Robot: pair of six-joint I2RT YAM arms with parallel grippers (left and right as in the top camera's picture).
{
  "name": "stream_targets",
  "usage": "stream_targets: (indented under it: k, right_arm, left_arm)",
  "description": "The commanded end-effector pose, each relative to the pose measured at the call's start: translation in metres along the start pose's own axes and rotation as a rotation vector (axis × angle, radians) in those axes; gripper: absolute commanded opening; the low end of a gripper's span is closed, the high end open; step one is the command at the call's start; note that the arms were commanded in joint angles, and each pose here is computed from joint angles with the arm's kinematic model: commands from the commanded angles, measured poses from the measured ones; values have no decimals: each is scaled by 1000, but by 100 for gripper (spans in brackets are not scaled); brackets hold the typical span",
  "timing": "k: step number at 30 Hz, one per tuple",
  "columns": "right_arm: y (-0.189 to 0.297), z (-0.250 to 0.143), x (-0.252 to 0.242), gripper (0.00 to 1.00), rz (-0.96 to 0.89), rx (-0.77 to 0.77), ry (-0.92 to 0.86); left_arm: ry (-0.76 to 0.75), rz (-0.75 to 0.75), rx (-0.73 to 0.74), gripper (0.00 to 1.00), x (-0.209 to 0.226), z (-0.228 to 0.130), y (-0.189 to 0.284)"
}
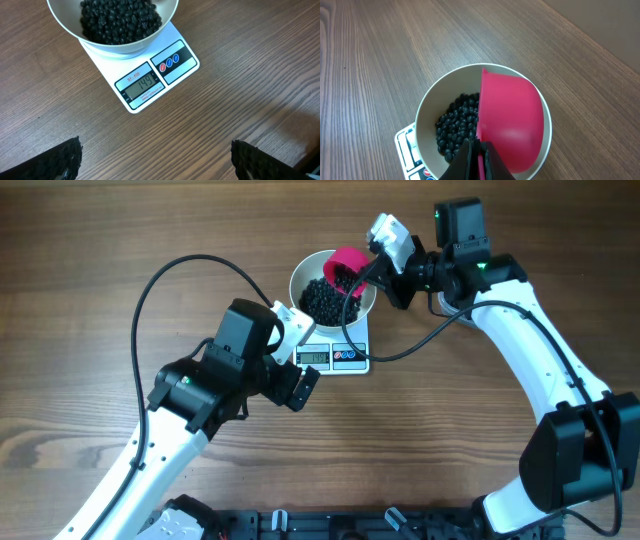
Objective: Scoop item into bowl and weigh 150g on scale
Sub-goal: 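Tilt the scoop slowly to trickle beans into the bowl, then carry the scoop back and lower it into the bean tub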
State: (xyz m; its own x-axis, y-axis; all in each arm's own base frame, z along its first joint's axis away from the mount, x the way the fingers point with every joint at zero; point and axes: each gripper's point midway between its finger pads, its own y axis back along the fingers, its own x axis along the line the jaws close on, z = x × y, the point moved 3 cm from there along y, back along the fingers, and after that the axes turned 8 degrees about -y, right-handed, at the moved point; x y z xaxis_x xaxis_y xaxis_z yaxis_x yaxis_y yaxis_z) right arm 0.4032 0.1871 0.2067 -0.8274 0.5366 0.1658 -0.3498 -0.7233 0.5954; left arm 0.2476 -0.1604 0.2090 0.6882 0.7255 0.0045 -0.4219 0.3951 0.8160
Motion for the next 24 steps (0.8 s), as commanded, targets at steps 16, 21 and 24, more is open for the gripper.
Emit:
stream_targets:
  k: [16,21,24]
  right_arm:
    - [9,13,4,4,-13,-31,18]
    - [9,13,4,4,-14,-33,17]
    - [10,19,1,4,-19,-61,-85]
  left_arm:
    - [-13,-6,-26,100,0,5,6]
    - [-13,-6,-26,100,0,5,6]
    - [-13,-6,-26,100,0,5,6]
